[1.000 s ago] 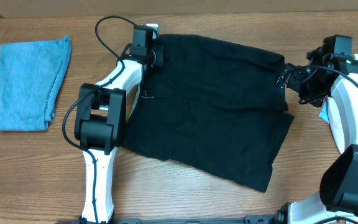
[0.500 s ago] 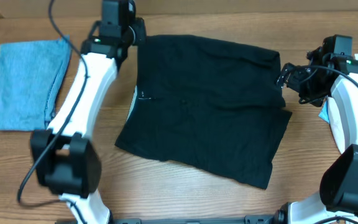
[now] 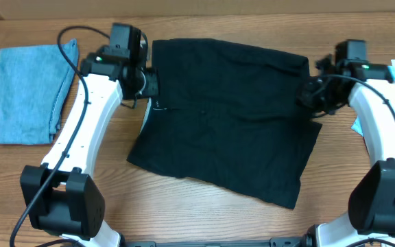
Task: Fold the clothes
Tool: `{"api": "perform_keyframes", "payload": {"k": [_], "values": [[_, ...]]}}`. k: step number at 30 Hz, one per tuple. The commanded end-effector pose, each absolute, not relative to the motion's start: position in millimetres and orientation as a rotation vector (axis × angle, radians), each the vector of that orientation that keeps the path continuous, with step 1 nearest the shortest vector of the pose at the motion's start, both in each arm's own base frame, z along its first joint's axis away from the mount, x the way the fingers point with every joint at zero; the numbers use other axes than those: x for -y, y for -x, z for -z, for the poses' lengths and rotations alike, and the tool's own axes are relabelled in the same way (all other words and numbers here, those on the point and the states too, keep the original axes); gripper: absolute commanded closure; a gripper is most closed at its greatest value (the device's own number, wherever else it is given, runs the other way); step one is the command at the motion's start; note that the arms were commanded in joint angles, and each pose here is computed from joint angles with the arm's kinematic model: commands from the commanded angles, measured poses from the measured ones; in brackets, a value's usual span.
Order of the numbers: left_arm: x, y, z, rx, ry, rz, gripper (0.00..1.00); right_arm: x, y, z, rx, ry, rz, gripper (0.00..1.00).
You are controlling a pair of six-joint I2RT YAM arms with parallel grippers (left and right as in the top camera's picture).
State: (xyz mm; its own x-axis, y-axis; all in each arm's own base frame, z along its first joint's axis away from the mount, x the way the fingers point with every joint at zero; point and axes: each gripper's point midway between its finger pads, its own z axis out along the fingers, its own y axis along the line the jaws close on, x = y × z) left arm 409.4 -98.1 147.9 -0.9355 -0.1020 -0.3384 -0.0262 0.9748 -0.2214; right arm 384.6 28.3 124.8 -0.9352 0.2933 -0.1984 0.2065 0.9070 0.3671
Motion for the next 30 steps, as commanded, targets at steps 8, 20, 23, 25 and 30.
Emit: {"api": "perform_keyframes", "payload": {"k": [8, 20, 23, 25, 30], "values": [[114, -399, -95, -2.757, 0.083, 0.449, 0.96, -89, -400, -31, -2.868, -0.155, -0.566, 0.96], [99, -394, -85, -2.784, 0.111, 0.329, 0.87, -95, -473, -90, -2.693, -0.095, -0.575, 0.96], [99, -394, -85, -2.785, 0.111, 0.329, 0.83, -92, -519, -111, -2.494, -0.056, -0.524, 0.92], [99, -395, -85, -2.784, 0.111, 0.325, 0.82, -83, -540, -105, -2.435, -0.071, -0.446, 0.93], [76, -400, -83, -2.761, 0.148, 0.137, 0.81, -49, -563, -33, -2.462, -0.17, -0.246, 0.95]]}}
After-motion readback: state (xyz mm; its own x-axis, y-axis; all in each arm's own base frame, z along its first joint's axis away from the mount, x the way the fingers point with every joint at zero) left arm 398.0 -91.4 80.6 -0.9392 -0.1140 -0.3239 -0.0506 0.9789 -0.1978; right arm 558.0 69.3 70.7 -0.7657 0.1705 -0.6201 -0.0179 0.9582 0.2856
